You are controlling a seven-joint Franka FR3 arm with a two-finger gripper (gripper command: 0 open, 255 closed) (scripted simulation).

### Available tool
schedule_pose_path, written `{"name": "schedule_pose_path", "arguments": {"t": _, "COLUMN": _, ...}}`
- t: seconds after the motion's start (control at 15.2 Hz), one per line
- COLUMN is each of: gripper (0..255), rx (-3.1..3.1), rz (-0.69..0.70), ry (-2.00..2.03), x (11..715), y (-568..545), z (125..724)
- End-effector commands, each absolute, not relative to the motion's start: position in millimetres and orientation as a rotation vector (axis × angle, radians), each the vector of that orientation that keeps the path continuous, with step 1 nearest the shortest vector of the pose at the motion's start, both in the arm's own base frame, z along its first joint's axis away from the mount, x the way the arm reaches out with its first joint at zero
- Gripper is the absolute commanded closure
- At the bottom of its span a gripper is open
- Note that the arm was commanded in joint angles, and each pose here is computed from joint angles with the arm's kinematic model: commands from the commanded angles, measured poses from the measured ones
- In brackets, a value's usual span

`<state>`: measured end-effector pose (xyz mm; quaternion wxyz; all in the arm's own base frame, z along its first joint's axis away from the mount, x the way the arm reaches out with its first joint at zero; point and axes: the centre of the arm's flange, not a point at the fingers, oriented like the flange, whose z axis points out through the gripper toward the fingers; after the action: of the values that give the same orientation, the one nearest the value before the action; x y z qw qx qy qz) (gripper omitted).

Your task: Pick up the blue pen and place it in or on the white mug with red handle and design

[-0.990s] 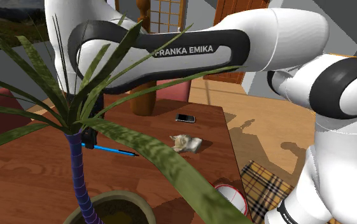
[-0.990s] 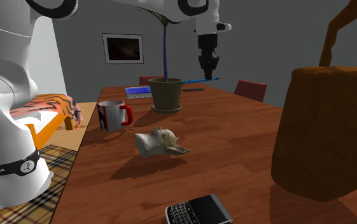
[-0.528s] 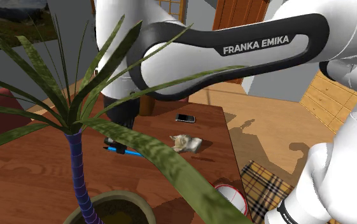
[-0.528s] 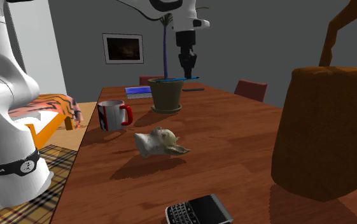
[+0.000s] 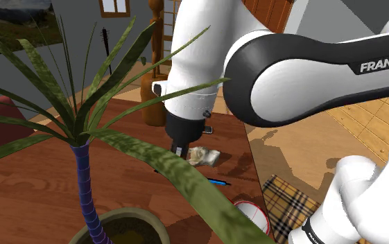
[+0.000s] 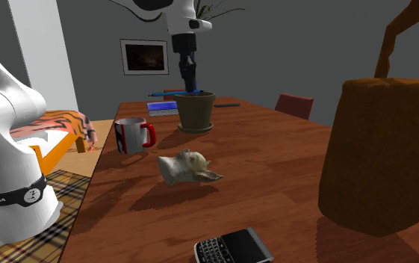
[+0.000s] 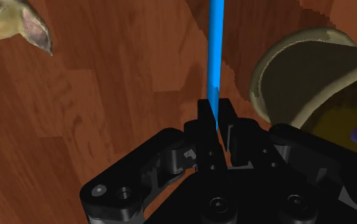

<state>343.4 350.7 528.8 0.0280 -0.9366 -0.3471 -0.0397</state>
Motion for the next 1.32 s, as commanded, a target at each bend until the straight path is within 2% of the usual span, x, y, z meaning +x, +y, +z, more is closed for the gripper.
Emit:
{"name": "schedule_pose_path", "arguments": {"t": 0.0, "gripper": 255, "rx": -2.891, "rz": -0.123, "ry": -1.070, "x": 322.1, "y": 335.2, "z": 529.9}}
{"name": "schedule_pose_path", "arguments": {"t": 0.53, "gripper": 255, "rx": -2.891, "rz": -0.123, "ry": -1.070, "x": 234.7, "y": 275.6, "z": 535.5}}
{"name": "schedule_pose_path", "arguments": {"t": 1.25, "gripper": 255, "rx": -2.891, "rz": -0.123, "ry": -1.070, "x": 234.7, "y": 275.6, "z": 477.4}}
